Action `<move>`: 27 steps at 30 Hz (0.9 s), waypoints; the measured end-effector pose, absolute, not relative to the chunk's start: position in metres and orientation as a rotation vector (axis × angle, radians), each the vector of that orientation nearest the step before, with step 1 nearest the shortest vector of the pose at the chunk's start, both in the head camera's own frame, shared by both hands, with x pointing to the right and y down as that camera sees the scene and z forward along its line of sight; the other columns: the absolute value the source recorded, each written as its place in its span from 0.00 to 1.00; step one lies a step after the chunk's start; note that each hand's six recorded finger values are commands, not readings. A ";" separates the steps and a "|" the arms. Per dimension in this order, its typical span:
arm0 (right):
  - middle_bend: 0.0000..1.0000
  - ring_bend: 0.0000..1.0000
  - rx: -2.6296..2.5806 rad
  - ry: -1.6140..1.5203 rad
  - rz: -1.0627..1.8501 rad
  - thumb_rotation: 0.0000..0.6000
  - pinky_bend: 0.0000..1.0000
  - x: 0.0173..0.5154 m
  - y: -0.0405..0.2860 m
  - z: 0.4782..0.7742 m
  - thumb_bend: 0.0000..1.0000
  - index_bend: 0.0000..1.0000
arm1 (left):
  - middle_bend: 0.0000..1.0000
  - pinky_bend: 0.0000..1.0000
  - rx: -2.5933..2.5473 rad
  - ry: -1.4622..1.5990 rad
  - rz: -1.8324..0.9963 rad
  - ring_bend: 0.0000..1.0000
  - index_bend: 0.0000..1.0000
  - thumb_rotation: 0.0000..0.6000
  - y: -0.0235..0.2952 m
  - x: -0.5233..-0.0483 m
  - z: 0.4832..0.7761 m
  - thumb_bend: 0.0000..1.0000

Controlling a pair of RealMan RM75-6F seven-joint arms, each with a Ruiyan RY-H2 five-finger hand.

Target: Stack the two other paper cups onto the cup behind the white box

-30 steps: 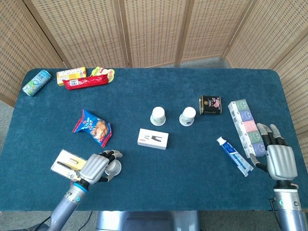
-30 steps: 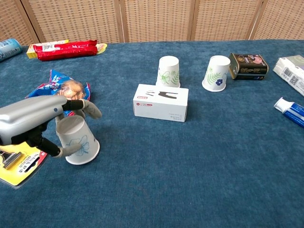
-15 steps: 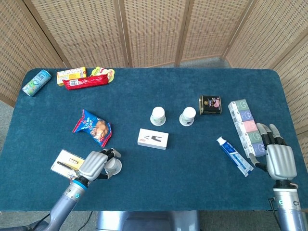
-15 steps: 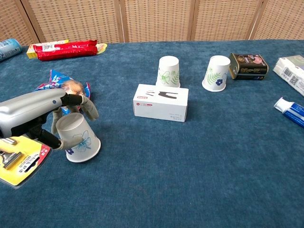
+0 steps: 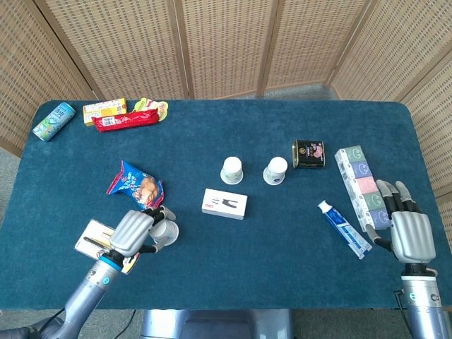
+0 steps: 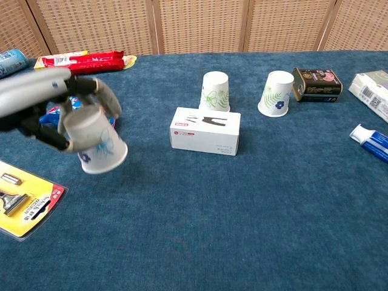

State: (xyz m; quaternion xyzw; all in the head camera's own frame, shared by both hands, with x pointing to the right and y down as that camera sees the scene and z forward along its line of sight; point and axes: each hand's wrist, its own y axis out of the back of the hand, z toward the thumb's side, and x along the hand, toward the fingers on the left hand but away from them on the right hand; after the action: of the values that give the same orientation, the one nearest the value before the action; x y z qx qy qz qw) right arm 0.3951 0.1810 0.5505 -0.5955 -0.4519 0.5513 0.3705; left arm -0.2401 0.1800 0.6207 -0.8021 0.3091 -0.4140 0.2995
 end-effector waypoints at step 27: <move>0.14 0.00 -1.543 -1.152 1.390 1.00 0.29 0.390 0.176 0.542 0.30 0.00 | 0.35 0.60 -2.134 0.896 -0.982 0.38 0.33 1.00 0.071 -0.181 0.625 0.40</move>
State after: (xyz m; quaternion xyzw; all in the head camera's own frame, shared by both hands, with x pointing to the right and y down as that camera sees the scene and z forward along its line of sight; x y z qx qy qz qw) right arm 0.3896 0.1756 0.5422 -0.6025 -0.4500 0.5428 0.3740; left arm -0.1812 0.0707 0.6253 -0.8073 0.3390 -0.3716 0.3086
